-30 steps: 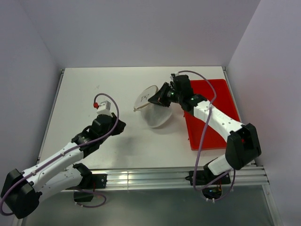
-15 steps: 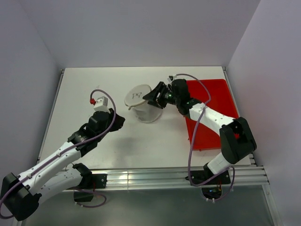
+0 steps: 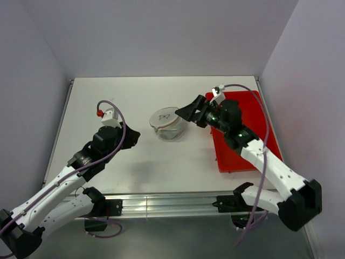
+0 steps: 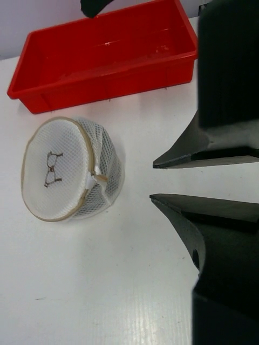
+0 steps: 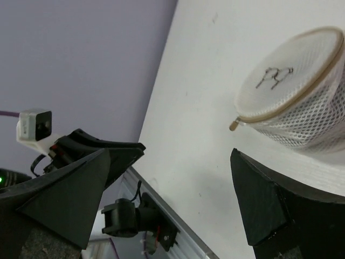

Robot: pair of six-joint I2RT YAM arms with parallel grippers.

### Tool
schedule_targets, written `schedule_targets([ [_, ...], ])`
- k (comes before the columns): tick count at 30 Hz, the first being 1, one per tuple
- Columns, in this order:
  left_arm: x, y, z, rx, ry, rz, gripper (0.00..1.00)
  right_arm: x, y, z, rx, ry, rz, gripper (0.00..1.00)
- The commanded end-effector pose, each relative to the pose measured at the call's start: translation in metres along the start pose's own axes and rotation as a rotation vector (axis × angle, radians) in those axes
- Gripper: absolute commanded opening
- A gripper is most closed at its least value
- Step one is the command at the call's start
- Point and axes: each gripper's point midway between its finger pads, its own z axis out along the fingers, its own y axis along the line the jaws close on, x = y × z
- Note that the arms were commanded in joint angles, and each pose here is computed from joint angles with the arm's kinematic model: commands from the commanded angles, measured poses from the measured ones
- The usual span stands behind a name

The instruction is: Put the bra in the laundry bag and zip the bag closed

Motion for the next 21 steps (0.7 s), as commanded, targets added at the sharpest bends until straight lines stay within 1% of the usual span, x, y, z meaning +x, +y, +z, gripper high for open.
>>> schedule_targets([
  [1, -0.024, -0.016, -0.016, 0.052, -0.039, 0.043, 0.32, -0.022, 0.011, -0.033, 0.032, -0.116, -0.123, 1.00],
  [2, -0.026, -0.017, -0.021, 0.064, -0.044, 0.048, 0.32, -0.019, 0.004, -0.040, 0.067, -0.115, -0.129, 1.00],
  [3, -0.027, -0.018, -0.023, 0.071, -0.046, 0.048, 0.33, -0.022, 0.007, -0.051, 0.067, -0.140, -0.143, 1.00],
  [5, -0.030, -0.020, -0.030, 0.093, -0.057, 0.048, 0.34, -0.018, -0.008, -0.061, 0.119, -0.154, -0.169, 1.00],
  [6, -0.028, -0.021, -0.033, 0.100, -0.050, 0.049, 0.34, -0.019, -0.004, -0.073, 0.108, -0.186, -0.182, 1.00],
  [8, -0.031, -0.023, -0.037, 0.112, -0.056, 0.045, 0.35, -0.016, -0.018, -0.084, 0.139, -0.222, -0.198, 1.00],
  [9, -0.031, -0.024, -0.039, 0.120, -0.051, 0.045, 0.35, -0.019, -0.014, -0.097, 0.122, -0.265, -0.207, 1.00],
  [10, -0.030, -0.024, -0.040, 0.120, -0.048, 0.046, 0.38, -0.016, -0.021, -0.101, 0.137, -0.275, -0.207, 1.00],
  [11, -0.031, -0.024, -0.041, 0.122, -0.048, 0.044, 0.38, -0.017, -0.027, -0.107, 0.159, -0.295, -0.208, 1.00],
  [12, -0.031, -0.024, -0.042, 0.122, -0.050, 0.040, 0.38, -0.016, -0.022, -0.115, 0.138, -0.313, -0.213, 1.00],
  [15, -0.031, -0.024, -0.044, 0.125, -0.051, 0.032, 0.39, -0.017, -0.035, -0.126, 0.182, -0.356, -0.210, 1.00],
  [21, -0.031, -0.023, -0.045, 0.122, -0.051, 0.028, 0.38, -0.013, -0.046, -0.132, 0.219, -0.360, -0.215, 1.00],
])
